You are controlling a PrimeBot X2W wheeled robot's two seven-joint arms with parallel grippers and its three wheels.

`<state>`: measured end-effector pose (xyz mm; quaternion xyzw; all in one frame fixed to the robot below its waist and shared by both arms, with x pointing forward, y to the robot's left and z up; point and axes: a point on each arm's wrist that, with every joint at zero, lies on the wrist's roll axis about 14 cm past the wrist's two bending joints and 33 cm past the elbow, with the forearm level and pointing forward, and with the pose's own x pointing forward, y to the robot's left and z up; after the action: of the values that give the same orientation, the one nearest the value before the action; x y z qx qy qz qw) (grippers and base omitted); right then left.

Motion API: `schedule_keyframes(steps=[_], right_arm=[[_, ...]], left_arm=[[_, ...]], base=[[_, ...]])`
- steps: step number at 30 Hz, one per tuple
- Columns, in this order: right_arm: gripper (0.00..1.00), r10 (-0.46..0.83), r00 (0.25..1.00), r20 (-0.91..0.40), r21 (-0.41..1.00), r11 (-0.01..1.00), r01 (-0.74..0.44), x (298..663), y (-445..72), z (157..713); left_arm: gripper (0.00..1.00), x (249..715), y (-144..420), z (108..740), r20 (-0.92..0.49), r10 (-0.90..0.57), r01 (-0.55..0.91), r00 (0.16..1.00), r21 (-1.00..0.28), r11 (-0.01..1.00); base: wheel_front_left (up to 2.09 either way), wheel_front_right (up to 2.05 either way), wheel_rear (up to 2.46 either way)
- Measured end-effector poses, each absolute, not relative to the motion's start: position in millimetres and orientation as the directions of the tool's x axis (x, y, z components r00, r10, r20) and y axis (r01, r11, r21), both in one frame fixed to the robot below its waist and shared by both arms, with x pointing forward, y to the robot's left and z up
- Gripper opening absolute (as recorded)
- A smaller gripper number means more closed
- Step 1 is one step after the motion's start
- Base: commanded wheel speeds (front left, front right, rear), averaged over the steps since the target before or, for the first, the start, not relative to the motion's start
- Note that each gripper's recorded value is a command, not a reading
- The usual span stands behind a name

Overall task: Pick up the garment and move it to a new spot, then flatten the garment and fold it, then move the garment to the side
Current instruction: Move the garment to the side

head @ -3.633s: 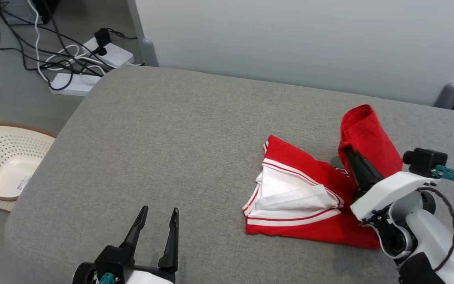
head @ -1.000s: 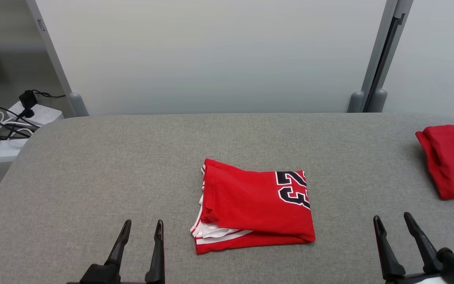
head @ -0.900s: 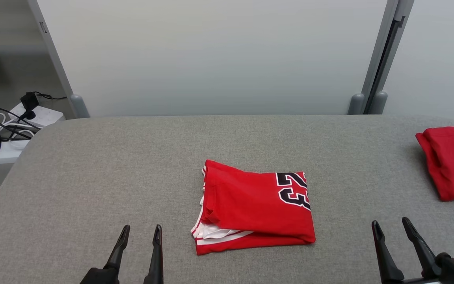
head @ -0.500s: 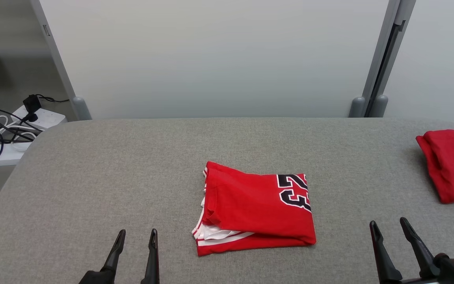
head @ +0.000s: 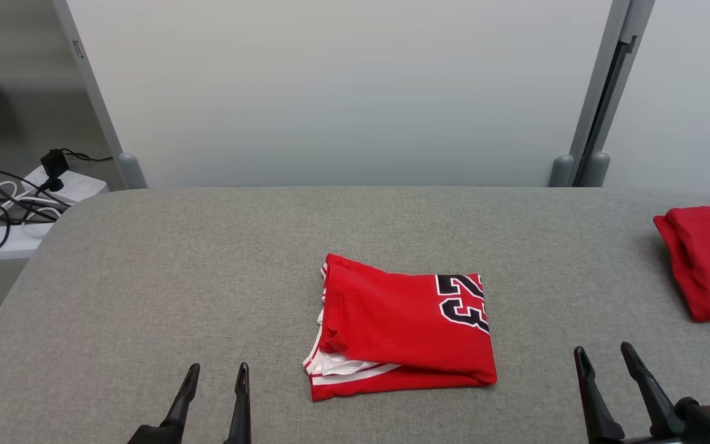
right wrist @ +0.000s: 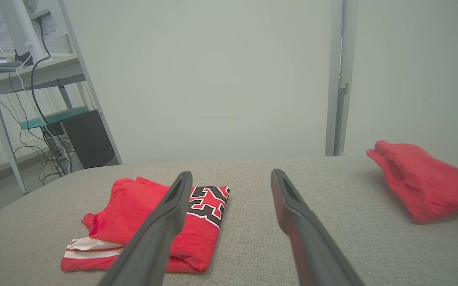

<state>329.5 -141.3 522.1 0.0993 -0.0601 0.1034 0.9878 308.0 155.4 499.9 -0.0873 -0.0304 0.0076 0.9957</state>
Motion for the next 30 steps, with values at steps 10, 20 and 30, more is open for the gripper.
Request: schedule_keyframes(steps=[10,20,30], right_arm=[[1.00,0.177,0.982,0.059,0.400,0.897,-0.186,337.5,-132.0,495.4],[1.00,0.218,0.969,-0.116,0.614,0.783,-0.102,379.1,-117.5,452.1],[1.00,0.340,0.898,-0.281,0.739,0.673,-0.023,416.6,-90.2,428.6]], left_arm=[[1.00,303.9,159.0,495.0,0.045,0.031,-0.023,0.999,-0.179,0.984],[1.00,303.5,158.7,492.6,0.035,0.037,-0.031,0.999,-0.175,0.984],[1.00,305.8,166.9,488.1,0.012,0.071,-0.068,0.997,-0.173,0.983]], base=[[0.00,0.00,0.00],[0.00,0.00,0.00],[0.00,0.00,0.00]])
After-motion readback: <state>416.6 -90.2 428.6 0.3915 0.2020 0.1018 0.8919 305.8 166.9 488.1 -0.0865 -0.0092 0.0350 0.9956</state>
